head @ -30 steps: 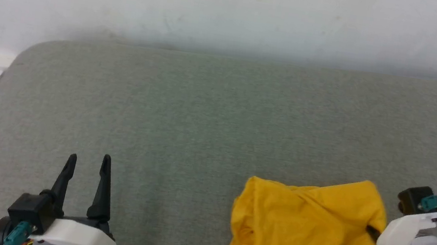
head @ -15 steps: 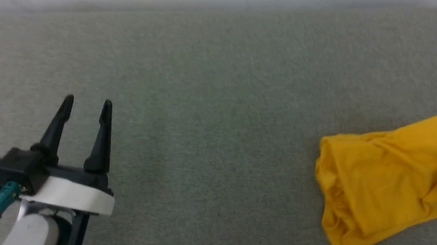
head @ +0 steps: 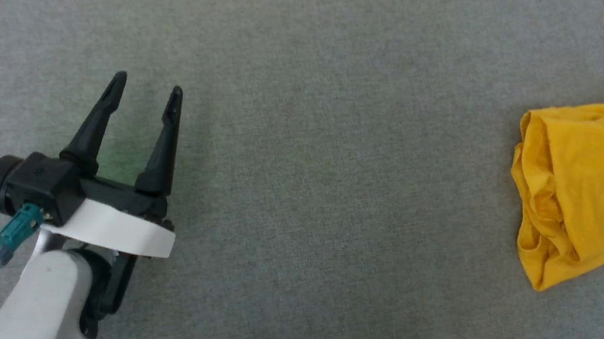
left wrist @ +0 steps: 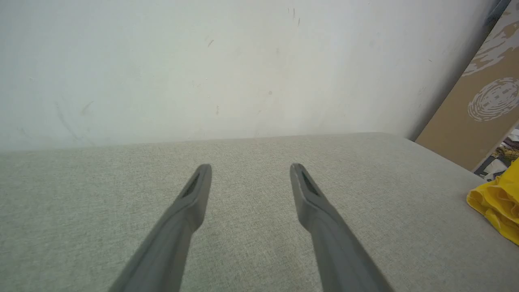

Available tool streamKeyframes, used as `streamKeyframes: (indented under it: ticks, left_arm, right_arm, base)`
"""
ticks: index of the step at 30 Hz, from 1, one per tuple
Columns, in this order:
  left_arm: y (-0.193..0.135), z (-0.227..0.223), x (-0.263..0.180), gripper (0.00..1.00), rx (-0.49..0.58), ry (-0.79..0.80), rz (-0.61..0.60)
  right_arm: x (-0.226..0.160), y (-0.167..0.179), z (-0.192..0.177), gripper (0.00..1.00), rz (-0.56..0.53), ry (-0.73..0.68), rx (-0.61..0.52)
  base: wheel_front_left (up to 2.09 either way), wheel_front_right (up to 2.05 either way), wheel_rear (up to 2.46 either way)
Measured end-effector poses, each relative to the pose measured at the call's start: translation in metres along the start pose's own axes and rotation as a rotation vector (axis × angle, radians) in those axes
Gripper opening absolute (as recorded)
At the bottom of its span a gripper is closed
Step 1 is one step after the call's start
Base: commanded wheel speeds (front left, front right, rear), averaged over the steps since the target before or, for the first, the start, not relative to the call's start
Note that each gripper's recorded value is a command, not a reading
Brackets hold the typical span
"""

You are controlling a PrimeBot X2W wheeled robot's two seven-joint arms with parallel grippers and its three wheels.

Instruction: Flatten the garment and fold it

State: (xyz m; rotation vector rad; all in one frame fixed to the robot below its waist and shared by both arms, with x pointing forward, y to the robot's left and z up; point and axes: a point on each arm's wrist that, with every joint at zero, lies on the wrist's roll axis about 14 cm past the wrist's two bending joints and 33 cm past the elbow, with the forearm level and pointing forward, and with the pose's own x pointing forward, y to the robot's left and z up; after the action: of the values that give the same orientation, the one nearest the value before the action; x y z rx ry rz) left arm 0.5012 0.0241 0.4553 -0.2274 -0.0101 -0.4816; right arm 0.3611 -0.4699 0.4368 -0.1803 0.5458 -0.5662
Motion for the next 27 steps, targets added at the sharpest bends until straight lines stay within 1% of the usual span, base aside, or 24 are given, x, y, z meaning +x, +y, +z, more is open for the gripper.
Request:
streamKeyframes:
  ticks: [1, 4, 7, 12, 16, 18, 20, 24, 27]
  left_arm:
    - [0.001, -0.006, 0.001, 1.00, -0.006, 0.011, 0.001]
    - [0.004, -0.017, 0.001, 1.00, -0.012, 0.032, 0.007]
    - [0.005, -0.017, -0.001, 1.00, -0.011, 0.028, 0.012]
    - [0.002, -0.006, -0.007, 1.00, -0.009, 0.005, 0.026]
    - [0.003, 0.002, -0.022, 1.00, -0.017, 0.003, 0.070]
    - [0.006, 0.009, -0.031, 1.00, -0.015, -0.002, 0.099]
    - [0.009, 0.017, -0.040, 1.00, -0.012, -0.013, 0.127]
    - [0.018, 0.032, -0.061, 1.00, -0.004, -0.033, 0.193]
    - [0.030, 0.042, -0.080, 1.00, 0.006, -0.047, 0.258]
  right_arm:
    - [0.002, 0.002, -0.003, 1.00, 0.000, -0.003, -0.008]
    - [0.004, 0.006, -0.023, 1.00, -0.005, 0.033, -0.021]
    - [0.002, -0.001, -0.035, 1.00, -0.027, 0.050, -0.022]
    - [-0.010, -0.025, -0.025, 1.00, -0.081, -0.045, -0.021]
    - [-0.028, -0.025, -0.027, 1.00, -0.068, -0.112, -0.025]
    - [-0.037, -0.015, -0.027, 1.00, -0.037, -0.146, -0.022]
    - [-0.047, 0.003, -0.026, 1.00, 0.009, -0.183, -0.008]
    - [-0.068, 0.055, -0.021, 1.00, 0.136, -0.254, 0.053]
    - [-0.083, 0.101, -0.004, 1.00, 0.251, -0.314, 0.097]
  base:
    - [0.00, 0.00, 0.00]
    - [0.00, 0.00, 0.00]
    - [0.00, 0.00, 0.00]
    - [0.00, 0.00, 0.00]
    - [0.00, 0.00, 0.00]
    - [0.00, 0.00, 0.00]
    - [0.00, 0.00, 0.00]
    - [0.00, 0.00, 0.00]
    - [0.00, 0.00, 0.00]
